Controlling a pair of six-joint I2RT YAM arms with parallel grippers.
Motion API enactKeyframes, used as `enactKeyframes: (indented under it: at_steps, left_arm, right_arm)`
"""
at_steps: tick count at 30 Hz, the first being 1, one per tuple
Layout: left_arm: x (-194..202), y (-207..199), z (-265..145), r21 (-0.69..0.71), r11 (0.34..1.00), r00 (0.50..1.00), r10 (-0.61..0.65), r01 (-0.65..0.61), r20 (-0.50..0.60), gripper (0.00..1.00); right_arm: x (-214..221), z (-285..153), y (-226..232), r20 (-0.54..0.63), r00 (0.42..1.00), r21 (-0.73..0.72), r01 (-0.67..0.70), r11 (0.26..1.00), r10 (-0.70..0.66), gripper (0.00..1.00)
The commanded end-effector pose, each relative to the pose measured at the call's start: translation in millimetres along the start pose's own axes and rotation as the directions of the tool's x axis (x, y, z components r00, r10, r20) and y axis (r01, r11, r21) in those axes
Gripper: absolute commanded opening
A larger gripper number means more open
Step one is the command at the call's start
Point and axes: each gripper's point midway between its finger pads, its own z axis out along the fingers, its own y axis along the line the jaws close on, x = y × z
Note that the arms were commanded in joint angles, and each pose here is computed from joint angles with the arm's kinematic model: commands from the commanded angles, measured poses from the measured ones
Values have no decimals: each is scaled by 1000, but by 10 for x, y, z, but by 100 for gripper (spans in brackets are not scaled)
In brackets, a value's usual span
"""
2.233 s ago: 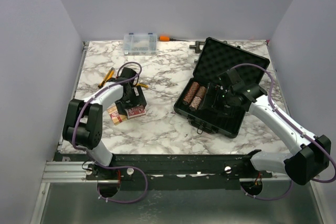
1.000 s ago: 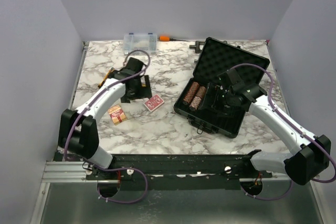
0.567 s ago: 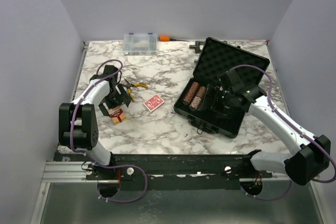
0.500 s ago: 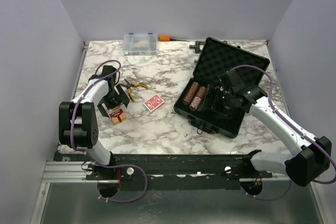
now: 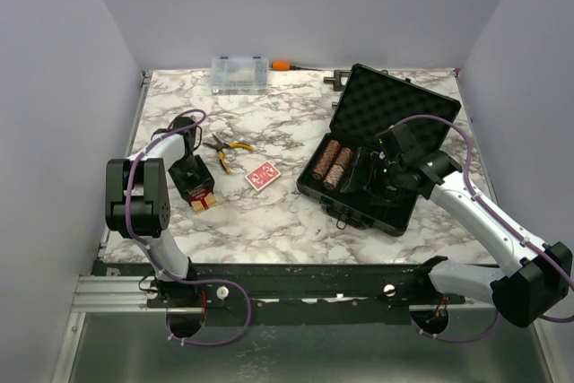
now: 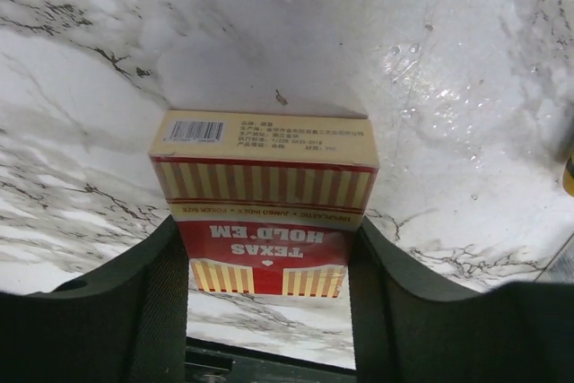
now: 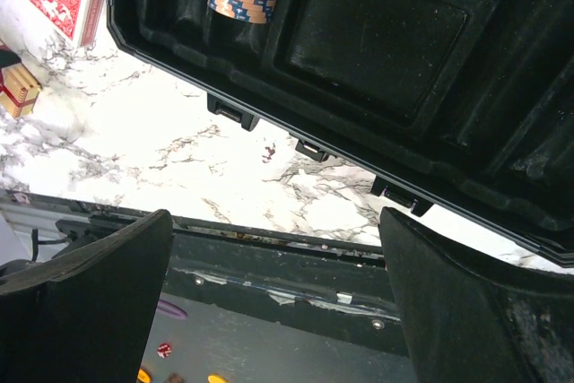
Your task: Pack up texas hold em set
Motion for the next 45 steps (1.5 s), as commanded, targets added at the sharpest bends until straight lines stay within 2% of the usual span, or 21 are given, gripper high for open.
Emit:
enactKeyframes:
  at_steps: [1,6,8,10,16,27,31,45]
  left_arm:
    - [-12,-130,22,69,997,999,41,-40,-10,29]
    - [-36,-150,-47,67,995,997,72,-74,26,24]
    - [-45,-159,-95,71,994,995,84,-87,45,19]
    - [-52,-161,-145,80,992,994,94,-98,62,11]
    - [-32,-193,-289,102,983,982,142,-155,124,0]
    - [73,-421,-570,213,934,946,244,-288,212,0]
    - [106,-505,-722,239,902,916,290,-359,278,0]
    - [366,-857,-1207,331,788,832,379,-520,405,0]
  right_arm:
    - [9,-25,-14,0,1000,-1,-11,1000,11,100]
    - [14,-17,-11,-6,1000,-1,-11,1000,11,100]
    - [9,-20,-4,-4,1000,-3,-12,1000,12,100]
    - [-1,-26,6,0,1000,-6,-13,1000,13,100]
    - [-6,-8,2,0,1000,-2,-14,1000,14,100]
    - [-96,-12,76,8,1000,-4,3,1000,-3,100]
    - [-141,-32,105,17,1000,-3,7,1000,-7,100]
    - [-157,-143,66,49,999,10,-5,1000,4,100]
